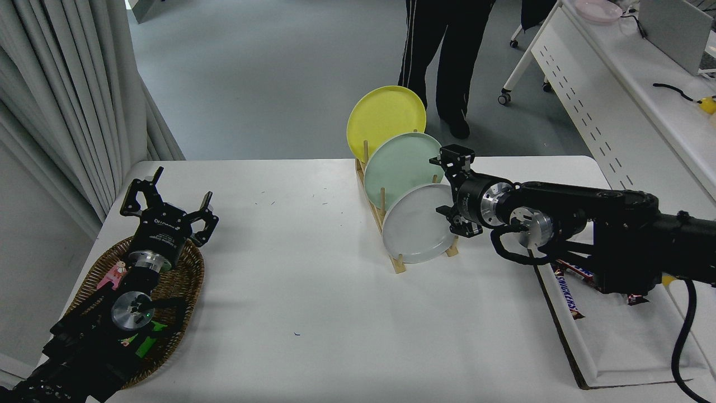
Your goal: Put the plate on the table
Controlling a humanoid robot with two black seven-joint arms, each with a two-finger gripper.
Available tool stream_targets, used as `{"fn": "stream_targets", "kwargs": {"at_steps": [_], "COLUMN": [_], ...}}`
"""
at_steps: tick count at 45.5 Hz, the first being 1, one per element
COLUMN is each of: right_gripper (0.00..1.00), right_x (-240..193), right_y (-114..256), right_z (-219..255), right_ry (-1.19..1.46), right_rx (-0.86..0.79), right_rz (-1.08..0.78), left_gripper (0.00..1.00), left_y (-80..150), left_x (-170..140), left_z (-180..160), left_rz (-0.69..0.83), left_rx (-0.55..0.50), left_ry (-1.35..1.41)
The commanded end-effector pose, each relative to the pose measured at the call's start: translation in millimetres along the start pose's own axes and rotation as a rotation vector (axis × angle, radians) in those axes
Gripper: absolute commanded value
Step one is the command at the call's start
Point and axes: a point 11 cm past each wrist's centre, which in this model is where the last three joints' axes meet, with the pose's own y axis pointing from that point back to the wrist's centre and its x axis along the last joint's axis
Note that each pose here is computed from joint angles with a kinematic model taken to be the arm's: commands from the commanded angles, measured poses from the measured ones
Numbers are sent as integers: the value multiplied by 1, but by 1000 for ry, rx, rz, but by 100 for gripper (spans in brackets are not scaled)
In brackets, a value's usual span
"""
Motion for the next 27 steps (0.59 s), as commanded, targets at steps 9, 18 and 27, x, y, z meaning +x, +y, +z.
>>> {"fn": "stream_targets", "kwargs": {"at_steps": [9,18,27], "right_gripper": [79,60,59], "right_x": [-7,-7,-6], "right_y": [-4,-6,-9], "right_z": [2,3,2], "right_ry": [-88,-90,-87], "right_rx": [-26,-45,-45], "right_rz": [-2,1,10], "left_gripper": [100,100,100], "left_y": [0,0,0], "left_x": [0,0,0], "left_z": [0,0,0], "left_rz": [1,1,-1], "left_rx": [-1,-1,0], "left_ry": [1,1,0]}}
